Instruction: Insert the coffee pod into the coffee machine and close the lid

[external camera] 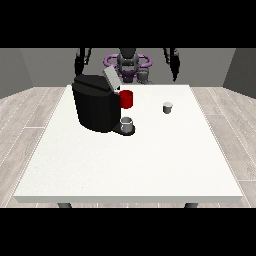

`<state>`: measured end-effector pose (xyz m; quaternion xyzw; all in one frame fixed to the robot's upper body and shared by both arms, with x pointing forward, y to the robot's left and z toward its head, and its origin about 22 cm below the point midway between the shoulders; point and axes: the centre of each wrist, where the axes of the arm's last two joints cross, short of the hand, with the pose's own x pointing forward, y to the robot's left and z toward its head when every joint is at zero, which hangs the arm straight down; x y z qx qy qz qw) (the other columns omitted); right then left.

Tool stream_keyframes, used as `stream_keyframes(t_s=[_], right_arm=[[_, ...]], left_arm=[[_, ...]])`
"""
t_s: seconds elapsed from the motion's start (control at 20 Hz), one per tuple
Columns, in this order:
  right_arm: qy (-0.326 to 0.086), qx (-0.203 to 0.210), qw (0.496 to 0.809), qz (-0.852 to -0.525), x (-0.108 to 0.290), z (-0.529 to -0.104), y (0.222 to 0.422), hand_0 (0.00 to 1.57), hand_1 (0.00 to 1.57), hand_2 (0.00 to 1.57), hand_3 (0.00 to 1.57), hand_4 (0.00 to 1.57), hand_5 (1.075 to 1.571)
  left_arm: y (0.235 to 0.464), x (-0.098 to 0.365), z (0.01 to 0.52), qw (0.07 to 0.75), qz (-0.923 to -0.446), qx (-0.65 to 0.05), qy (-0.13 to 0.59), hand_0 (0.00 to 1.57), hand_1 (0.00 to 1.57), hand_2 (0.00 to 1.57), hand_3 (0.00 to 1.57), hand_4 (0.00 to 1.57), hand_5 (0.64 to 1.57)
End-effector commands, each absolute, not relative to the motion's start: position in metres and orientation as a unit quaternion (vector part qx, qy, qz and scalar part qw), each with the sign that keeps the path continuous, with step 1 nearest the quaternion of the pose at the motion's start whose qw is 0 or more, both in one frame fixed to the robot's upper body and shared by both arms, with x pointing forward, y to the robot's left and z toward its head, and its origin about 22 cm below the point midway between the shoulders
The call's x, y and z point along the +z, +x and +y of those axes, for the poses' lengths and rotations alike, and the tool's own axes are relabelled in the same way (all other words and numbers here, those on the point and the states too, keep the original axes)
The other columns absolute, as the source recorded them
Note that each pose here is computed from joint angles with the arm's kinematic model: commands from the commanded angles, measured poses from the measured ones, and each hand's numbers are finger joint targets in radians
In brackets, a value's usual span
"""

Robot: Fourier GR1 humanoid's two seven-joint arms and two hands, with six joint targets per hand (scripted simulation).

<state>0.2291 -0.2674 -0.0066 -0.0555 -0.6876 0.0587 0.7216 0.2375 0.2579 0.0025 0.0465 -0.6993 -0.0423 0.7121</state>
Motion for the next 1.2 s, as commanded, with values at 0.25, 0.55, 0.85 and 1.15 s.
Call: stream_keyframes(t_s=[0.25, 0.55, 0.85, 1.15], right_arm=[[-0.030, 0.027, 0.732, -0.681, -0.023, -0.265, 0.224, 0.00, 0.00, 0.00, 0.00, 0.13, 1.571], [-0.069, -0.050, 0.671, -0.737, -0.013, -0.252, 0.233, 0.00, 0.00, 0.00, 0.00, 0.14, 1.571], [-0.043, -0.041, 0.649, -0.759, 0.015, -0.233, 0.253, 0.00, 0.00, 0.00, 0.00, 0.18, 1.571], [-0.032, -0.032, 0.652, -0.757, 0.019, -0.236, 0.254, 0.00, 0.00, 0.00, 0.00, 0.19, 1.571]], left_arm=[[0.236, 0.005, 0.277, 0.649, -0.760, -0.031, -0.021, 0.00, 0.00, 0.00, 0.00, 0.24, 1.571], [0.245, 0.019, 0.306, 0.655, -0.742, -0.131, 0.054, 0.00, 0.00, 0.00, 0.00, 0.00, 1.571], [0.282, 0.035, 0.343, 0.681, -0.717, -0.121, 0.089, 0.00, 0.00, 0.00, 0.00, 0.00, 1.571], [0.300, 0.016, 0.335, 0.705, -0.687, -0.147, 0.101, 0.00, 0.00, 0.00, 0.00, 0.00, 1.571]])
